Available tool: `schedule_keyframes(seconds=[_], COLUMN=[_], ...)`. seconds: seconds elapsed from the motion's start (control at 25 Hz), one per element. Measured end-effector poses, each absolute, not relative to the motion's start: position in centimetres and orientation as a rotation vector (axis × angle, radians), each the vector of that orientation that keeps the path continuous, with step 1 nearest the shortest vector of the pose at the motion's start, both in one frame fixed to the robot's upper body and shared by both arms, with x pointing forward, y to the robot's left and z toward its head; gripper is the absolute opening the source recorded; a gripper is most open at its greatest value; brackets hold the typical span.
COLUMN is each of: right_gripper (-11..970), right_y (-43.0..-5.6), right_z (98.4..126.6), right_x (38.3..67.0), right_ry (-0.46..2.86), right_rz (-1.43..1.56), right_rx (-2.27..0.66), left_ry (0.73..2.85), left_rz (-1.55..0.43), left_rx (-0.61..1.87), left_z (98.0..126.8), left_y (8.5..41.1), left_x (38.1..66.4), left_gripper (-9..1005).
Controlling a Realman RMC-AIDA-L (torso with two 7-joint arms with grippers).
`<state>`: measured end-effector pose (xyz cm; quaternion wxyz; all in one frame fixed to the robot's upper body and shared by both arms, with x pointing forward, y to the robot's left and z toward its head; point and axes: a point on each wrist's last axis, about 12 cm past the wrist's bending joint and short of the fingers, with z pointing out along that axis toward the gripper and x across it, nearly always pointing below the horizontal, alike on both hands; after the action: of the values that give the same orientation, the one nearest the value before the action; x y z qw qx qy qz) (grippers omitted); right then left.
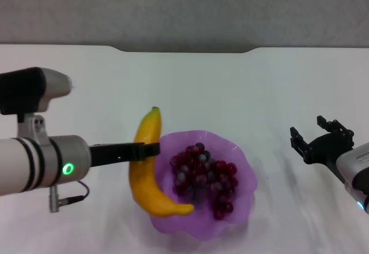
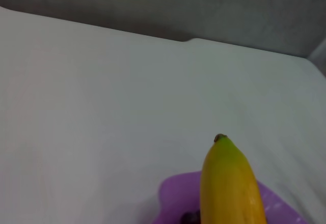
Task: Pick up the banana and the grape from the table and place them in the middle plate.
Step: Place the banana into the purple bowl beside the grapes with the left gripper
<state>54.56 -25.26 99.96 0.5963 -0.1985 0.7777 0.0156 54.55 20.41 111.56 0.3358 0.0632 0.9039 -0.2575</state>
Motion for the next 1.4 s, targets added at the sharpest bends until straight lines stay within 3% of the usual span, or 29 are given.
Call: schedule_keyframes(seconds=[0.56,0.88,1.4], right_gripper=[666,666,666], right_y=[-25.1,-25.1,-24.9], right_z=[100.0,100.0,100.1], right_x=[54.7,54.7,54.7], right_ry=[1.801,1.8,1.797], right_rz=[0.038,0.038,0.042], right_rx=[-0.472,-0.473,-0.476], left_ry=[2.342,2.312,2.315], left_rz=[-0.647,-0.617,-0.757], left_rx=[0.127,0.296,0.138], left_z=[106.8,106.4,107.2], left_y=[19.7,18.8,19.4], left_x=[55.9,55.2,55.5], left_gripper=[498,499,499])
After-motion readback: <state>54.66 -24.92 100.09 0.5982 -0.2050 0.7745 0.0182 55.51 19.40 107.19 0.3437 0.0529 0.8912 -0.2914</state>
